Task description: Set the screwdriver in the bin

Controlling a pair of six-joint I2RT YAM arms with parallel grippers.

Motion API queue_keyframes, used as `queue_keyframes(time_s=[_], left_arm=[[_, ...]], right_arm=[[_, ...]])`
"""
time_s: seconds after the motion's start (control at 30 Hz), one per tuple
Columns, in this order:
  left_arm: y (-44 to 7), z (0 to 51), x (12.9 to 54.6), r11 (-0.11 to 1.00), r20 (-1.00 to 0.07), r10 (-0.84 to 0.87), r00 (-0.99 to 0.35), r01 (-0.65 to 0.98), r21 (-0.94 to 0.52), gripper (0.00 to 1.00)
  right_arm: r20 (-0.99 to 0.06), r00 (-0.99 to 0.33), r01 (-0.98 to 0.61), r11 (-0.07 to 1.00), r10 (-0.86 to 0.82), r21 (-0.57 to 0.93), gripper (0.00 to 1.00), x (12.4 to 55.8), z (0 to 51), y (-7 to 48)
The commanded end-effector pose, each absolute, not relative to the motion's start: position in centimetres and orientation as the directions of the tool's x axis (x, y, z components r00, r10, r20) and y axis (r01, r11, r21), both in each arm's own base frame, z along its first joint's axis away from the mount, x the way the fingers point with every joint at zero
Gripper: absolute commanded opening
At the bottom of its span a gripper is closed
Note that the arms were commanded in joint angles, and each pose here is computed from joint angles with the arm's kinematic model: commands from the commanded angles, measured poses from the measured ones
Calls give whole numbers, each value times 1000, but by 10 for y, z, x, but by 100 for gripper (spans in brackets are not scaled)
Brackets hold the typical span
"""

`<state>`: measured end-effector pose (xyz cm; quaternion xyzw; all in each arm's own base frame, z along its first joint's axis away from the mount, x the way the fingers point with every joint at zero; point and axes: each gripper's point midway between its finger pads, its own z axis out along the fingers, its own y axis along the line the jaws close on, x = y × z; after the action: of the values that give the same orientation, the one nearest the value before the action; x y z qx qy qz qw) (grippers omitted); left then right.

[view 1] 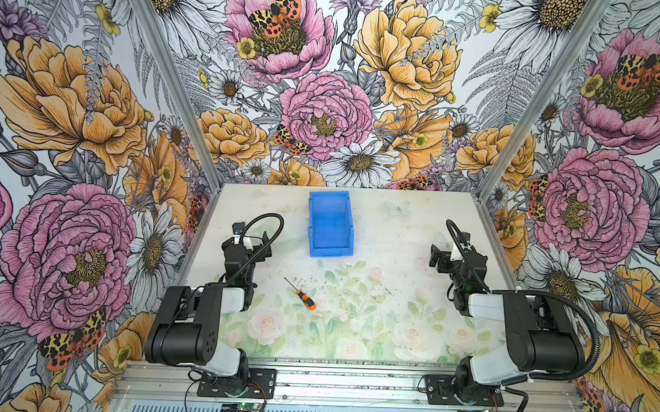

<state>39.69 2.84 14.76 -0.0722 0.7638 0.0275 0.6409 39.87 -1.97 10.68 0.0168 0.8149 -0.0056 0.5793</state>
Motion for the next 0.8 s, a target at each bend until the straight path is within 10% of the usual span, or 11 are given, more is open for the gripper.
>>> queue_keyframes(time_s=[0.0,0.77], left_arm=[[34,158,389,983,-977,-93,-192,-171,-60,99],[8,182,312,905,-807,-387,-446,-352,-239,99]], right_arm=[[-953,-301,46,999,30,17,99,400,129,-19],[-730,-577,292,927,366,235,99,316,136,8]])
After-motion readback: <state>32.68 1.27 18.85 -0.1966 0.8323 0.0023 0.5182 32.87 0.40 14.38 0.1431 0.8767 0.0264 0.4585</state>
